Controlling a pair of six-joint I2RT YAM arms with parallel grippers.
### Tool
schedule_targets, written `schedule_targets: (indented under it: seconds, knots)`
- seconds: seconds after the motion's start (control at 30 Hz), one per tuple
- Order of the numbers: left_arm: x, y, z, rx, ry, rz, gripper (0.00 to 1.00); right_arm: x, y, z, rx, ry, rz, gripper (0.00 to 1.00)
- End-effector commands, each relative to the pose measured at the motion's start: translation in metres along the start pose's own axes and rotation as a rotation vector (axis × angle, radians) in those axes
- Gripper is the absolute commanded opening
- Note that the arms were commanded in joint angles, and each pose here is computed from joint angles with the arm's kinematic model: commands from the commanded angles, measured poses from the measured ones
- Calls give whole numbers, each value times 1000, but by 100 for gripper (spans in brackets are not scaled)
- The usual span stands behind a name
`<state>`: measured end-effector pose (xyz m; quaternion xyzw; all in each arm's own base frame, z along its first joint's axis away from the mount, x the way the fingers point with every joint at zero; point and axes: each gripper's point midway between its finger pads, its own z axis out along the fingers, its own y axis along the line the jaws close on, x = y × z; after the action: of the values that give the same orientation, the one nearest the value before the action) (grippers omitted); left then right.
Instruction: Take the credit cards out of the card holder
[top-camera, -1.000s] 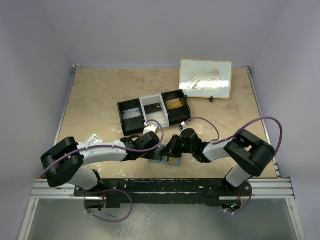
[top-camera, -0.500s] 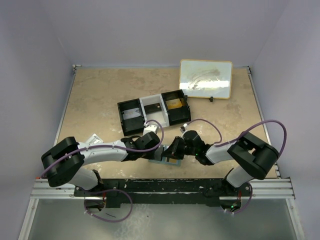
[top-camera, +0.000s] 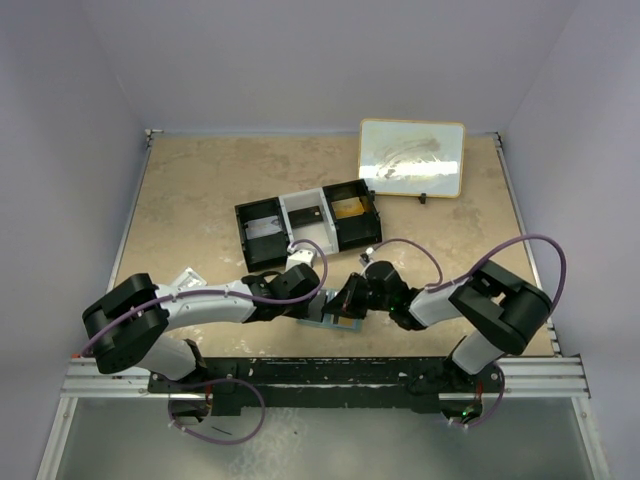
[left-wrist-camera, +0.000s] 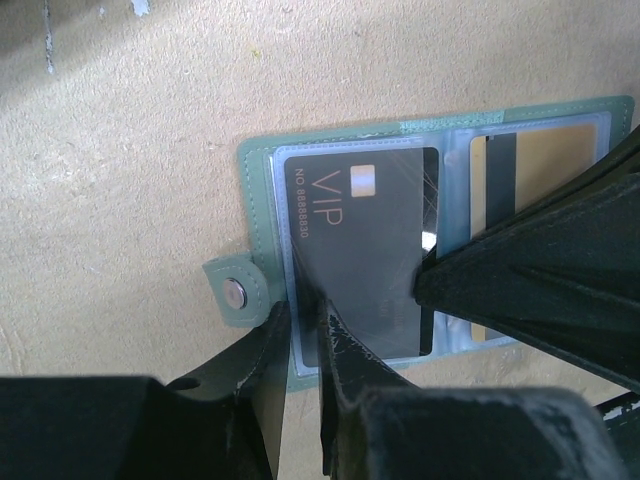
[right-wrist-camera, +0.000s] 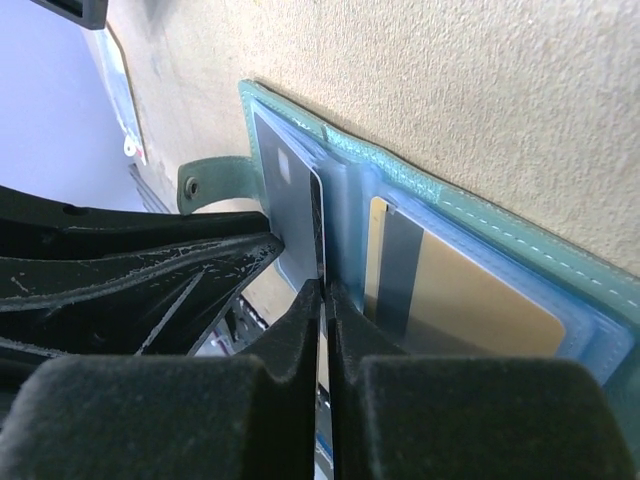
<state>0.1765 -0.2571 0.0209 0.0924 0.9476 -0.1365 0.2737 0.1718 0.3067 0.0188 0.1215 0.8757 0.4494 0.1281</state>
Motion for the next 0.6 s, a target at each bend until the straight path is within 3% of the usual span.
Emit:
schedule_targets:
  seconds: [0.0,0.57]
  knots:
    - [-1,3,-1,-17,-14,-4,13,-6,16,-7,-68,-41,3,1]
    - [2,12,-1,-48,-11,5,13,-16,9,-26,-32,-93,-14,0]
